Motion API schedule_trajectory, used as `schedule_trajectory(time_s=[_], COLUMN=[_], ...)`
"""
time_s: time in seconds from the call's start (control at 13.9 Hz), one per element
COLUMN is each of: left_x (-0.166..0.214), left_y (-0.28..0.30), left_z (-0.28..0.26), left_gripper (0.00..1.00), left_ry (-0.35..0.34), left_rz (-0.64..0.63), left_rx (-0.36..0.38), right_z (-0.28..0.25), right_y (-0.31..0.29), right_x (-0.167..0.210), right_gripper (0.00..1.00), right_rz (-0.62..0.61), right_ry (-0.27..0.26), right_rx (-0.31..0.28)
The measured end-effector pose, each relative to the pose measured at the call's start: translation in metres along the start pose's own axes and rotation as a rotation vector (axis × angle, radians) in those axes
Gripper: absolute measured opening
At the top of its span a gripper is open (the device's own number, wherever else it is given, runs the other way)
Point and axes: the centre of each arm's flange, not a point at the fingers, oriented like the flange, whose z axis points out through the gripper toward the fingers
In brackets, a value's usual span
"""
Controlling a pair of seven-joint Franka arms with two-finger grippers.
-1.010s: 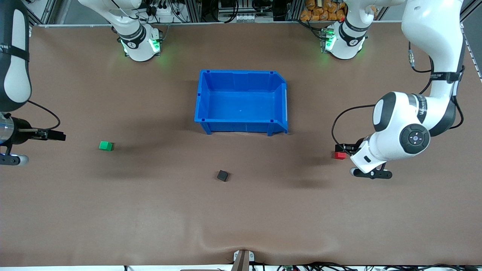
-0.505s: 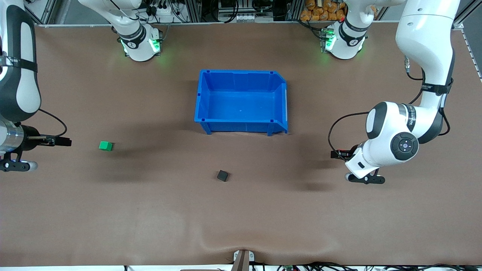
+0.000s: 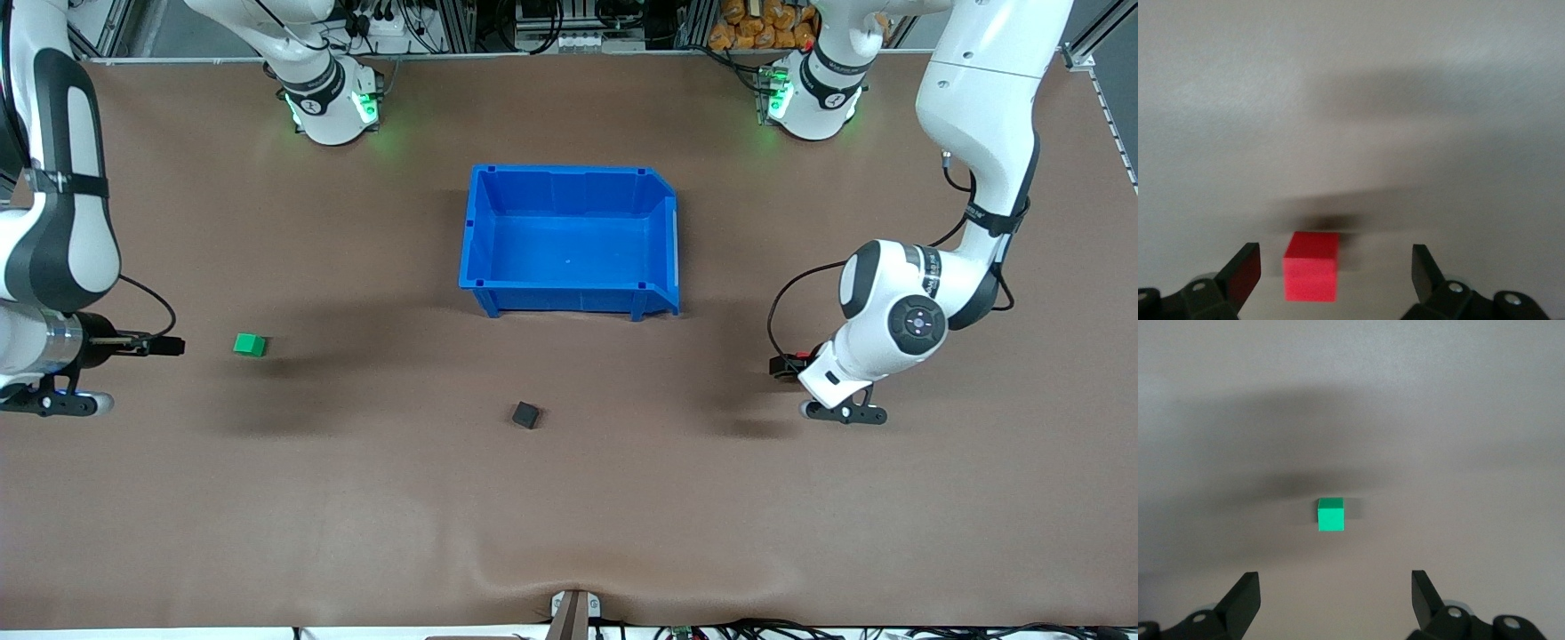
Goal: Attach green and red cubes to black cube
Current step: 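Lower the left gripper onto the red cube while the right gripper grasps the green cube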
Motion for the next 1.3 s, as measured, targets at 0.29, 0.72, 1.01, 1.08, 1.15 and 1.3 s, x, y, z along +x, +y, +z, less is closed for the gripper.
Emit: schedule_trajectory(time_s=[0.29,0.72,1.01,1.08,1.15,1.3], left_x=[-0.008,-0.011,-0.011,-0.011,-0.011,-0.010], left_y=[-0.004,-0.003,-0.003,-0.003,-0.001,0.001], left_z=[0.018,0.034,0.034,0.034,0.034,0.033], left_gripper=[1.00,1.00,0.60,0.51,0.39,0.40], left_ry=[-0.026,-0.050,-0.047,-0.046,-0.045,-0.040], left_rz=[0.018,0.006,-0.035,-0.067,-0.092,-0.129], left_rx=[0.023,0.023,0.023,0.024,0.025,0.025], right_z=[0.039,0.091,0.115,0.122,0.129,0.143], right_y=[0.011,0.011,0.009,0.009,0.008,0.006], right_x=[0.005,0.002,0.007,0.008,0.008,0.009], right_gripper=[1.00,1.00,1.00,1.00,1.00,1.00], right_rz=[0.016,0.016,0.013,0.013,0.011,0.008], right_ry=[0.005,0.014,-0.011,-0.018,-0.018,-0.004], right_rx=[0.004,0.006,0.007,0.007,0.007,0.006])
